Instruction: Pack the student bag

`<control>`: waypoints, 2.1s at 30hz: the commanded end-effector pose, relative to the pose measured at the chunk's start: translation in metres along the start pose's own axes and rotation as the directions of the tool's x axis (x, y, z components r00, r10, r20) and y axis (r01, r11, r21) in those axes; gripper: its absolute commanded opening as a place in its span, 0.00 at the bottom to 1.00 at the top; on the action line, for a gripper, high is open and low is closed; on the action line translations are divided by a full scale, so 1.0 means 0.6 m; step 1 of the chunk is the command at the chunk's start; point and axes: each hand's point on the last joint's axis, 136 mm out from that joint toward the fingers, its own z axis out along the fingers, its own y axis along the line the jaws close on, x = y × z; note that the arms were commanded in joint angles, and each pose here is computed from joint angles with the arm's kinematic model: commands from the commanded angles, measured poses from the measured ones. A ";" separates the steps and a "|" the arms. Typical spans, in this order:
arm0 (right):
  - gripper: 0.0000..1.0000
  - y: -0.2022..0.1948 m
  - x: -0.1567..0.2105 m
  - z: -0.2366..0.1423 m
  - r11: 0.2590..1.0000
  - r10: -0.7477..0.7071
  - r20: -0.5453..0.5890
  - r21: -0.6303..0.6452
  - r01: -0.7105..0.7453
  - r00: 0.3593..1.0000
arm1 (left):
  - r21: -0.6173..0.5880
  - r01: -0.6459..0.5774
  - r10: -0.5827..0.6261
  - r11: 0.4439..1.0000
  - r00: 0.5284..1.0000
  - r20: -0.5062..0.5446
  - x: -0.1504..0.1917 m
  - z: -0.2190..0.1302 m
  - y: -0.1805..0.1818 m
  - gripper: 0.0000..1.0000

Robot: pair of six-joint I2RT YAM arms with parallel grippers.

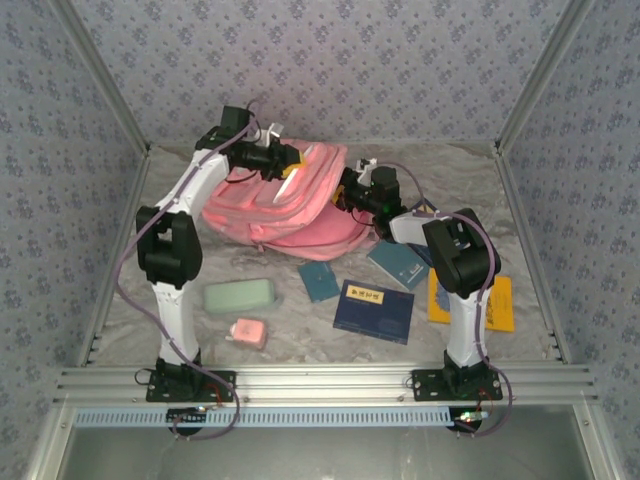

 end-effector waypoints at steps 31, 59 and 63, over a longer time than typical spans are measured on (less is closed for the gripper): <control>0.60 0.107 0.012 0.017 0.989 -0.057 -0.061 -0.137 0.049 0.997 | -0.229 -0.231 0.210 0.946 0.971 -0.111 0.045 0.022 0.023 0.15; 0.83 0.018 0.018 -0.218 0.709 -0.461 -0.134 0.538 0.455 0.877 | -0.092 -0.279 0.292 0.956 0.937 0.189 -0.062 -0.102 -0.106 0.00; 0.77 0.058 0.062 -0.218 0.679 -0.590 -0.237 0.372 0.633 0.772 | -0.051 -0.269 0.273 0.962 0.938 0.213 -0.073 -0.091 -0.101 0.00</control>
